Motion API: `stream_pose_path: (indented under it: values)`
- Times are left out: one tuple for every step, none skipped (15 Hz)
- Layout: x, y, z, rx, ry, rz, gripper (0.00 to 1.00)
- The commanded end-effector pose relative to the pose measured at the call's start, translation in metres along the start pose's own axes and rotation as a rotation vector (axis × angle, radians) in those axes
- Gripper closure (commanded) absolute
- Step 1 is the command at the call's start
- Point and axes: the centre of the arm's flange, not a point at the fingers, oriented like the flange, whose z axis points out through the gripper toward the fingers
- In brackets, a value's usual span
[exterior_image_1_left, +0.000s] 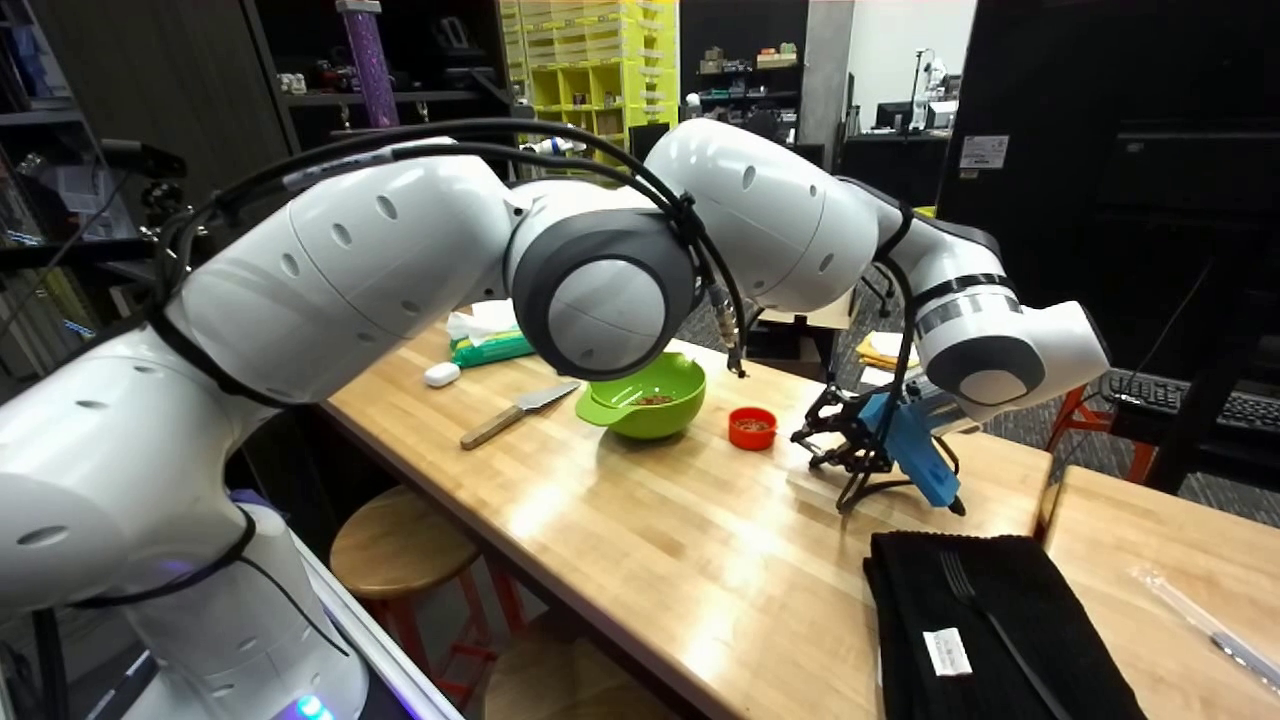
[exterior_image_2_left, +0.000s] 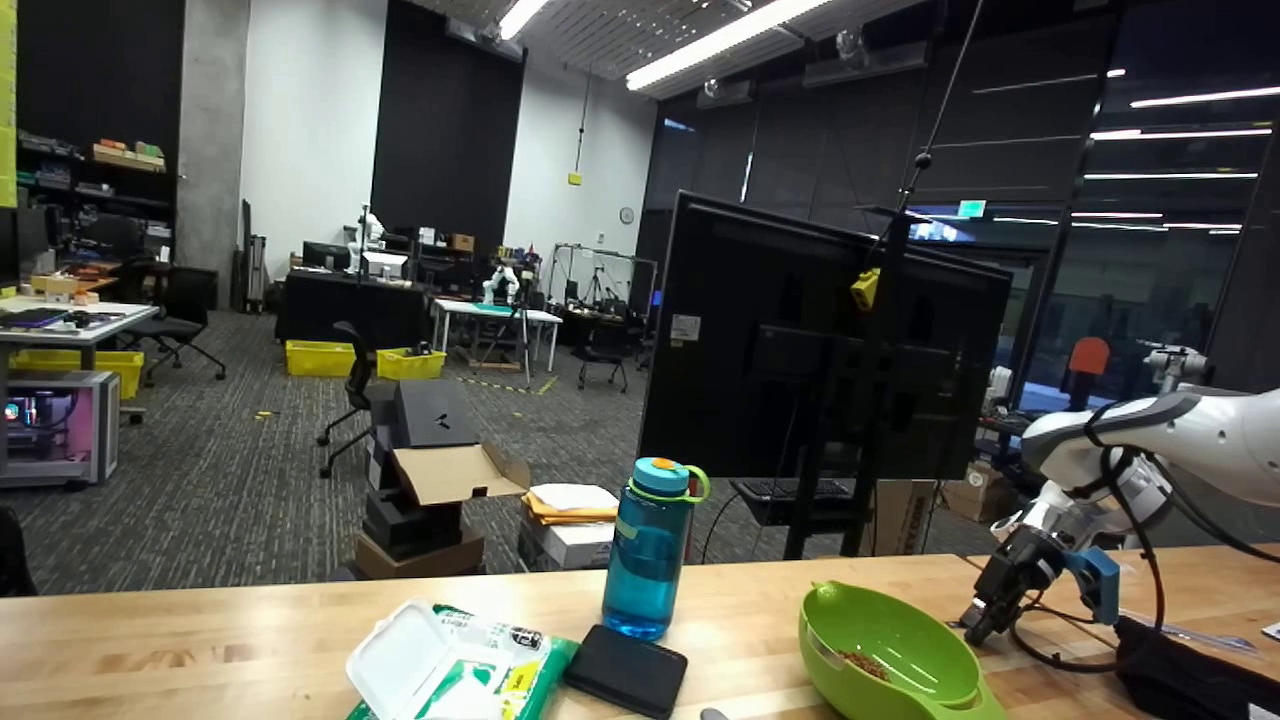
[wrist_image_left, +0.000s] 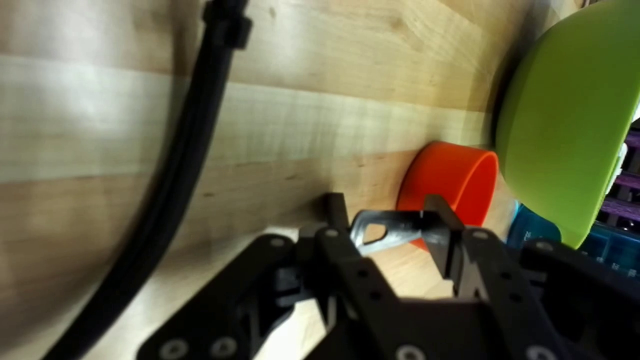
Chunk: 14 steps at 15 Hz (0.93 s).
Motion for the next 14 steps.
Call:
stream_pose_path:
  values:
    - [0.0012,0.0030,0.0042,0.023,0.000,-0.012,0.60]
    - [0.0020,0.0030,0.0045,0.024,0.000,-0.013,0.63]
    - [0.0012,0.0023,0.0045,0.025,-0.002,-0.013,0.67]
    - [0.0016,0.0016,0.0049,0.029,-0.003,-0.014,0.75]
    - [0.0017,0.0001,0.0044,0.035,-0.005,-0.017,0.81]
    - [0.0016,-0.0014,0.0042,0.041,-0.006,-0.018,0.86]
    - [0.0022,-0.0015,0.0047,0.042,-0.006,-0.020,0.86]
    - [0.0017,-0.0028,0.0053,0.049,-0.008,-0.020,0.87]
    - [0.0021,-0.0039,0.0056,0.056,-0.007,-0.022,0.89]
    - [0.0031,-0.0041,0.0065,0.060,-0.007,-0.024,0.90]
    - [0.0017,-0.0045,0.0070,0.064,-0.009,-0.023,0.93]
    - [0.0021,-0.0050,0.0074,0.068,-0.009,-0.025,0.93]
    - [0.0025,-0.0050,0.0079,0.070,-0.009,-0.026,0.93]
    - [0.0015,-0.0049,0.0080,0.071,-0.010,-0.025,0.93]
